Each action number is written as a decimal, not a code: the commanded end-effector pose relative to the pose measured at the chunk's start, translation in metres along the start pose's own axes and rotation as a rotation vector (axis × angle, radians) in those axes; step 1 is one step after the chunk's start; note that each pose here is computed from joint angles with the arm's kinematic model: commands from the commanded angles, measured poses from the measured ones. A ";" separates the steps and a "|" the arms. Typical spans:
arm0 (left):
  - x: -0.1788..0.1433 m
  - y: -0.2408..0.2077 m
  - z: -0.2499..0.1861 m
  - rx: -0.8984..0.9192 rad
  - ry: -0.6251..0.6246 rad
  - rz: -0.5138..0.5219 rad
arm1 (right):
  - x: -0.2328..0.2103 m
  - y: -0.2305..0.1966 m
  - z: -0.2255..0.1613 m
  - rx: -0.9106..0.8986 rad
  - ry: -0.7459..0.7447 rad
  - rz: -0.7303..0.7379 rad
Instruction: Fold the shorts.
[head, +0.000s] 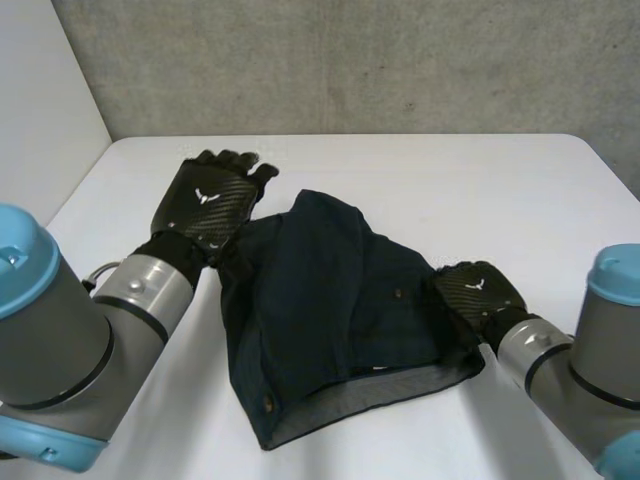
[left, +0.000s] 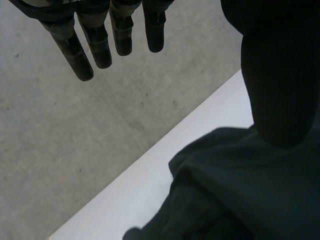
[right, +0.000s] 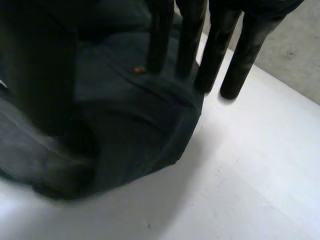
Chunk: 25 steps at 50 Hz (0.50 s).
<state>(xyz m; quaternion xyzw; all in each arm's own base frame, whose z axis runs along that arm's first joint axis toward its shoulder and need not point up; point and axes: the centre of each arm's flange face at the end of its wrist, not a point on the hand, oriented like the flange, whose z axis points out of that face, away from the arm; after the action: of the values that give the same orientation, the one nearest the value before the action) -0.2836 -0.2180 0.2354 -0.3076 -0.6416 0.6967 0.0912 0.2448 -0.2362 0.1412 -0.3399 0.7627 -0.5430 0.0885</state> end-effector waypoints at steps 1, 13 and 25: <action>-0.011 0.027 -0.004 -0.044 -0.046 0.000 | 0.017 -0.003 0.027 0.014 0.071 -0.103; -0.018 0.026 -0.005 -0.040 -0.068 0.001 | 0.092 -0.052 0.074 0.196 0.315 -0.187; -0.013 0.032 -0.006 -0.042 -0.061 0.000 | 0.161 -0.057 0.126 0.109 0.544 -0.180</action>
<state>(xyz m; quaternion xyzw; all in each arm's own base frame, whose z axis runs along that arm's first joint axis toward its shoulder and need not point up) -0.2601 -0.2256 0.2125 -0.2876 -0.6604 0.6907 0.0638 0.2212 -0.4182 0.1851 -0.2654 0.6800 -0.6739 -0.1140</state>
